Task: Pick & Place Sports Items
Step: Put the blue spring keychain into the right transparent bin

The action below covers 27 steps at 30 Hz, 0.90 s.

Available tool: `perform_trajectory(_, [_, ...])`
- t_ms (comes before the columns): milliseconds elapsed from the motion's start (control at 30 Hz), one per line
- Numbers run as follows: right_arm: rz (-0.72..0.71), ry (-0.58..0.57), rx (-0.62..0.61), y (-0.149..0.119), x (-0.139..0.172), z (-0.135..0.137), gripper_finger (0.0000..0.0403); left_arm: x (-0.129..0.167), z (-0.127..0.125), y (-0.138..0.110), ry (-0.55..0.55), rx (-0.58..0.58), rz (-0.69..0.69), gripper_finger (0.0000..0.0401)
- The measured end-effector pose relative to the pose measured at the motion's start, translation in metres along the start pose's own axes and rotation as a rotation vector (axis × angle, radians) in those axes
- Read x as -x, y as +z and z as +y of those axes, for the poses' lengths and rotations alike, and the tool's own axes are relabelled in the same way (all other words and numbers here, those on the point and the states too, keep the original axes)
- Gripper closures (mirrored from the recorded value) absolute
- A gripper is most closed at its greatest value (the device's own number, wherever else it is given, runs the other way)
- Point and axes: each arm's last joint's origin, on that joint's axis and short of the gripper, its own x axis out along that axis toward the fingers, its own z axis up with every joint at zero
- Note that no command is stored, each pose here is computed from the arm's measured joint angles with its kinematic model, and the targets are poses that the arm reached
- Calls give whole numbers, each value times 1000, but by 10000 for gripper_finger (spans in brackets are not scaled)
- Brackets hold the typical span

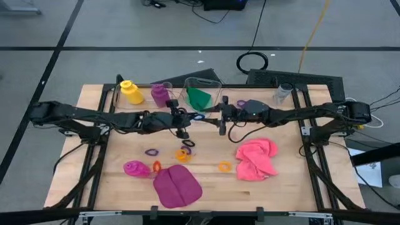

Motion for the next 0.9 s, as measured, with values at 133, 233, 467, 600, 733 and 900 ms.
perform_trajectory(133, [9, 0, -11, -1, 0, 0, 278, 0, 0, 0, 8, -6, 2, 391])
perform_trajectory(233, [9, -8, -35, -1, 0, -3, 317, 0, 1, 0, 28, -6, 10, 391])
perform_trajectory(467, [14, -24, -46, -2, 1, -11, 390, 0, 2, -1, 54, -5, 24, 391])
perform_trajectory(600, [15, -23, -30, -2, 1, -10, 399, 0, 2, -1, 56, -8, 26, 391])
perform_trajectory(733, [17, -23, -25, -2, 1, -10, 401, -1, 2, -1, 55, -22, 25, 391])
perform_trajectory(900, [18, -23, -21, -2, 1, -10, 402, -4, 7, -3, 35, 7, 15, 376])
